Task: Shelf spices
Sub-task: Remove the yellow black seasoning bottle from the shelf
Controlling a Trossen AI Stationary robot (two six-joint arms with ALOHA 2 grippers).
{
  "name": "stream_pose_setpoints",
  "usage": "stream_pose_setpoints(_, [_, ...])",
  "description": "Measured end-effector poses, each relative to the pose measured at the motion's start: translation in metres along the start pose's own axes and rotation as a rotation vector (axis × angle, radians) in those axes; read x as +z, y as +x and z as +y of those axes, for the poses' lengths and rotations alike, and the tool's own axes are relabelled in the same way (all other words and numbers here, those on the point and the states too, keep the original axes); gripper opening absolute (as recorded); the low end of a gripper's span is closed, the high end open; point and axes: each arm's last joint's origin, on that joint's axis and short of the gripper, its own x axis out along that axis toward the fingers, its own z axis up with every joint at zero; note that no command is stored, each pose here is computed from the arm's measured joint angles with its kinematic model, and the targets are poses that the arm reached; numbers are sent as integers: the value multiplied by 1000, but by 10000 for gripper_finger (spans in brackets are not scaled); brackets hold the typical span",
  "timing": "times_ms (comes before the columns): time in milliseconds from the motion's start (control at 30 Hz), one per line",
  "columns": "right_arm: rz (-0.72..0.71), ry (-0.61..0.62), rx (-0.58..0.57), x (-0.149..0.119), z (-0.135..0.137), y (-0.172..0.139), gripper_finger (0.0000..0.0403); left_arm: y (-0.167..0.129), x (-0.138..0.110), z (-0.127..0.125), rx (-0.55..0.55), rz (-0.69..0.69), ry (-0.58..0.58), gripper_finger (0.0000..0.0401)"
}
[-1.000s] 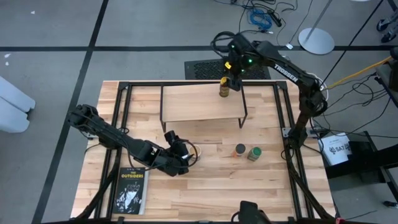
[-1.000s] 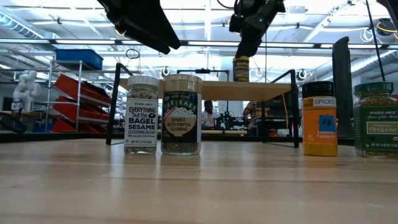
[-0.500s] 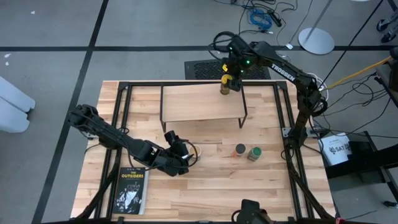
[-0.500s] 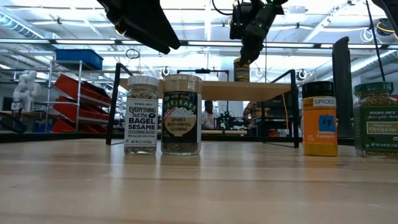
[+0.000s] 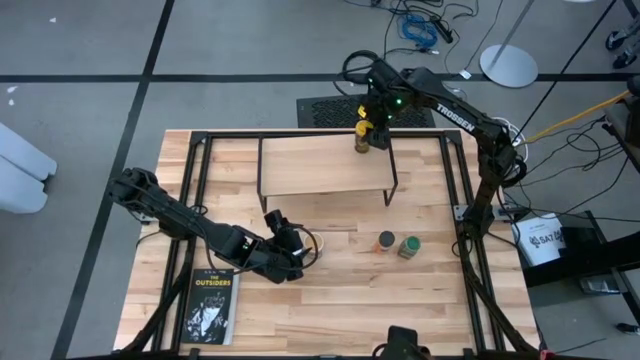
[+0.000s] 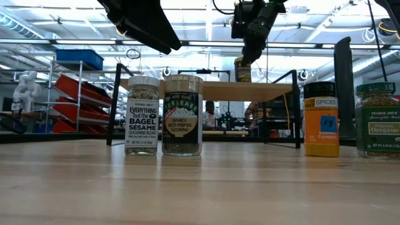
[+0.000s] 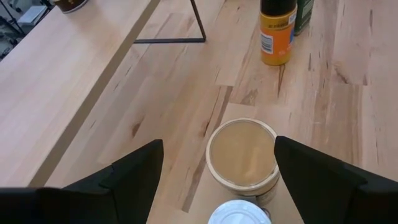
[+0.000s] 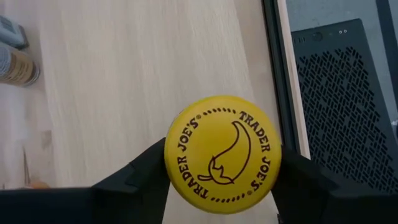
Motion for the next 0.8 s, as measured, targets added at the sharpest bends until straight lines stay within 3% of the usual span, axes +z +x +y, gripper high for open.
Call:
stream_pose_setpoints(433, [-41,-16,14,4,28,-22,220,0,0,0,6,-3,0,317])
stream_pose_setpoints(800, [-102,-29,77,7,91,-57,222,-24,12,13,18,-84,-49,317])
